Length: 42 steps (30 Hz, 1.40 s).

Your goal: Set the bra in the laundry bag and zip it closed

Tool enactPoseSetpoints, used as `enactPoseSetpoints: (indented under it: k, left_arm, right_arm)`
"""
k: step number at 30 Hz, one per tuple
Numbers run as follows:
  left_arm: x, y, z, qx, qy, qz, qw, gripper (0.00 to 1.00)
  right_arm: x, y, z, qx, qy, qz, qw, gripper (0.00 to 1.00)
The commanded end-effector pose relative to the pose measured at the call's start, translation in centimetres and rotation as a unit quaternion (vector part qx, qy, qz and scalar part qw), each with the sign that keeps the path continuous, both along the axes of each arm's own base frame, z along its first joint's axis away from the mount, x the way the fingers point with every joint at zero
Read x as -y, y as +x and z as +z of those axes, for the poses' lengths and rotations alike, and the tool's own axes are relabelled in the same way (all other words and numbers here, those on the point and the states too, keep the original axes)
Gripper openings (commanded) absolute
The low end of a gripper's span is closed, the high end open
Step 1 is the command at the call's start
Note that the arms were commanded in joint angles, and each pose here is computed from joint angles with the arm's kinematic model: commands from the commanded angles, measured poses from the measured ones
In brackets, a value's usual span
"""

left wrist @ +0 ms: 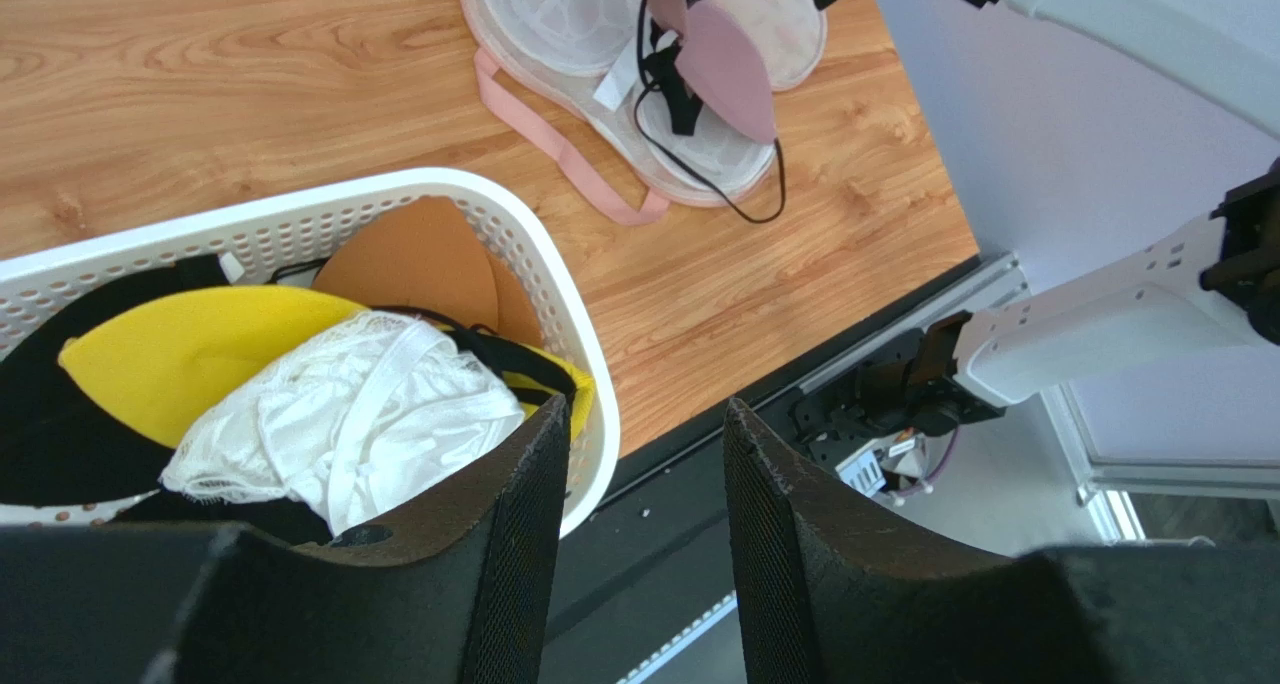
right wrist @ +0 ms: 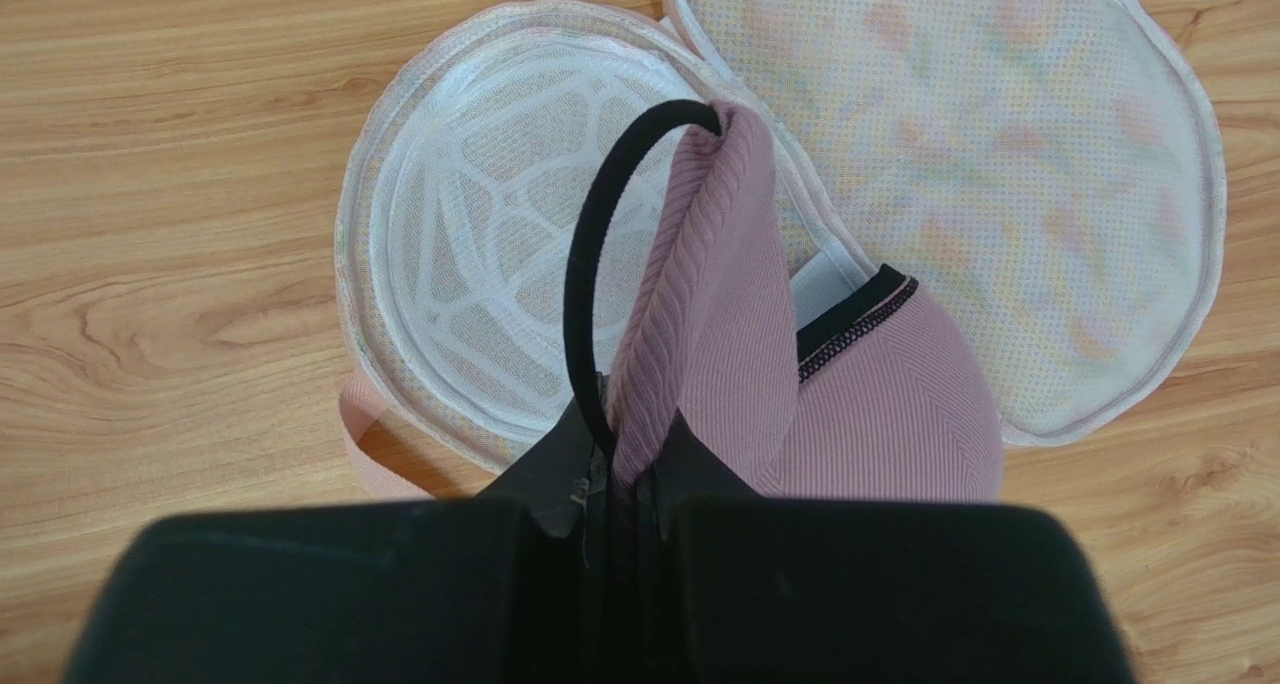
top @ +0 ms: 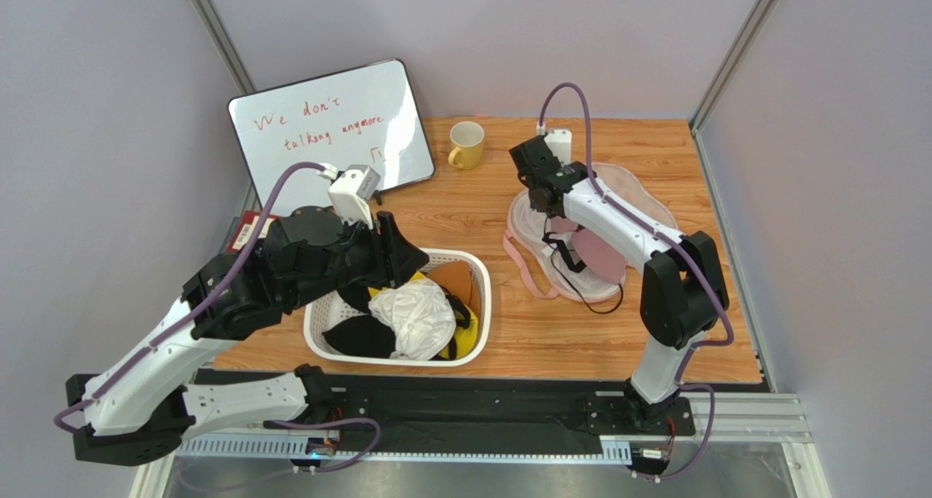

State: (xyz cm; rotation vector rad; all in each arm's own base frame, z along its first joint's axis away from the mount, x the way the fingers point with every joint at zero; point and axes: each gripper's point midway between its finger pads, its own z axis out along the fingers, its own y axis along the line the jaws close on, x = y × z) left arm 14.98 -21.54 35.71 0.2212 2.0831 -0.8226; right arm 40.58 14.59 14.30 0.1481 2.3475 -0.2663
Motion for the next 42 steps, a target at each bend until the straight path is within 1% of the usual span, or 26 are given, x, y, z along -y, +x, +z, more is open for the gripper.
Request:
enactPoseSetpoints:
  k: [1, 9, 10, 11, 16, 20, 22, 23, 24, 26, 27, 28, 29, 30, 31, 32, 33, 34, 35, 36, 37, 38, 39, 40, 41, 42]
  left_arm:
    - [0.3, 0.2, -0.4, -0.006, -0.003, 0.005, 1.0, 0.49]
    - [0.3, 0.7, -0.7, -0.008, -0.008, 0.022, 1.0, 0.49]
    - [0.3, 0.6, -0.7, -0.008, -0.009, 0.021, 1.0, 0.49]
    - [0.3, 0.6, -0.7, -0.009, -0.009, 0.021, 1.0, 0.49]
    - [0.2, 0.4, -1.1, -0.016, -0.009, 0.02, 1.0, 0.49]
    - [0.4, 0.6, -1.7, -0.021, -0.004, 0.024, 0.999, 0.49]
    - [0.8, 1.0, -1.9, -0.022, -0.002, 0.024, 0.999, 0.49]
    - [1.0, 1.2, -2.0, -0.023, -0.001, 0.023, 0.999, 0.51]
    - [1.2, 1.4, -2.0, -0.024, -0.002, 0.021, 0.999, 0.53]
    - [1.8, 2.5, -2.0, -0.035, -0.012, 0.016, 0.999, 0.56]
    - [1.8, 3.1, -2.0, -0.04, -0.015, 0.017, 0.999, 0.57]
    - [2.7, 3.6, -1.8, -0.043, -0.025, -0.001, 0.999, 0.57]
    - [2.4, 5.1, -1.7, -0.04, -0.028, 0.009, 0.999, 0.59]
    - [2.8, 5.8, -1.7, -0.038, -0.031, 0.0, 0.999, 0.6]
    - [4.7, 6.6, -1.6, -0.045, -0.043, -0.037, 0.997, 0.6]
    - [4.9, 8.0, -1.7, -0.045, -0.045, -0.04, 0.997, 0.61]
    - [6.7, 9.2, -3.2, -0.07, -0.042, -0.068, 0.994, 0.61]
    - [7.5, 10.3, -2.8, -0.069, -0.048, -0.077, 0.994, 0.62]
    - [8.2, 11.3, -3.2, -0.071, -0.045, -0.085, 0.993, 0.63]
    - [9.6, 13.1, -5.4, -0.088, -0.031, -0.095, 0.991, 0.63]
    - [10.5, 14.3, -4.9, -0.082, -0.035, -0.1, 0.991, 0.64]
    - [11.4, 15.3, -5.6, -0.087, -0.035, -0.108, 0.99, 0.64]
    - [12.9, 17.1, -8.3, -0.112, -0.028, -0.117, 0.986, 0.63]
    - [14.1, 18.3, -7.5, -0.106, -0.038, -0.128, 0.985, 0.63]
    - [15.1, 19.2, -8.2, -0.114, -0.041, -0.14, 0.983, 0.61]
    - [16.6, 20.5, -11.6, -0.147, -0.028, -0.154, 0.977, 0.6]
  right_arm:
    - [-0.5, 1.8, 2.6, 0.036, 0.017, -0.007, 0.999, 0.01]
    - [-0.3, 3.7, 3.9, 0.046, 0.027, -0.017, 0.998, 0.02]
    - [-0.3, 4.1, 3.2, 0.038, 0.023, -0.019, 0.999, 0.02]
    - [-0.5, 4.7, 3.6, 0.043, 0.025, -0.019, 0.999, 0.02]
    - [-0.5, 5.7, 2.6, 0.028, 0.013, -0.022, 0.999, 0.03]
    - [-1.1, 5.5, 1.2, 0.005, 0.021, -0.017, 1.0, 0.04]
    - [-1.9, 5.0, 0.1, -0.015, 0.035, -0.003, 0.999, 0.09]
    - [-2.0, 4.6, -0.3, -0.025, 0.038, 0.0, 0.999, 0.12]
    - [-2.1, 4.4, -0.4, -0.031, 0.04, 0.003, 0.999, 0.25]
    - [-2.3, 3.5, -0.5, -0.05, 0.052, 0.016, 0.997, 0.36]
    - [-2.3, 3.1, -0.5, -0.054, 0.06, 0.019, 0.997, 0.54]
    - [-2.4, 2.2, -0.2, -0.063, 0.079, 0.029, 0.994, 0.6]
    - [-2.5, 1.7, 0.1, -0.066, 0.089, 0.036, 0.993, 0.63]
    - [-2.1, 1.2, 0.3, -0.068, 0.097, 0.037, 0.992, 0.68]
    - [-2.1, 0.3, 1.2, -0.067, 0.111, 0.047, 0.99, 0.72]
    - [-1.9, -0.3, 1.6, -0.068, 0.117, 0.052, 0.99, 0.74]
    - [-1.0, -0.7, 3.2, -0.053, 0.124, 0.052, 0.989, 0.74]
    - [-0.6, -1.1, 3.6, -0.053, 0.134, 0.054, 0.988, 0.75]
    - [1.5, -1.6, 3.1, -0.062, 0.135, 0.032, 0.988, 0.79]
    - [2.9, -2.0, 4.5, -0.043, 0.148, 0.022, 0.988, 0.79]
    - [3.7, -2.3, 4.3, -0.046, 0.172, 0.013, 0.984, 0.79]
    - [4.7, -2.9, 2.9, -0.054, 0.192, 0.002, 0.98, 0.79]
    - [7.1, -3.1, 3.1, -0.042, 0.222, -0.026, 0.974, 0.79]
    - [6.2, -3.7, 2.8, -0.051, 0.284, -0.016, 0.957, 0.79]
    - [6.8, -4.3, 0.9, -0.057, 0.306, -0.023, 0.95, 0.79]
    - [8.0, -4.5, 1.2, -0.039, 0.324, -0.036, 0.945, 0.79]
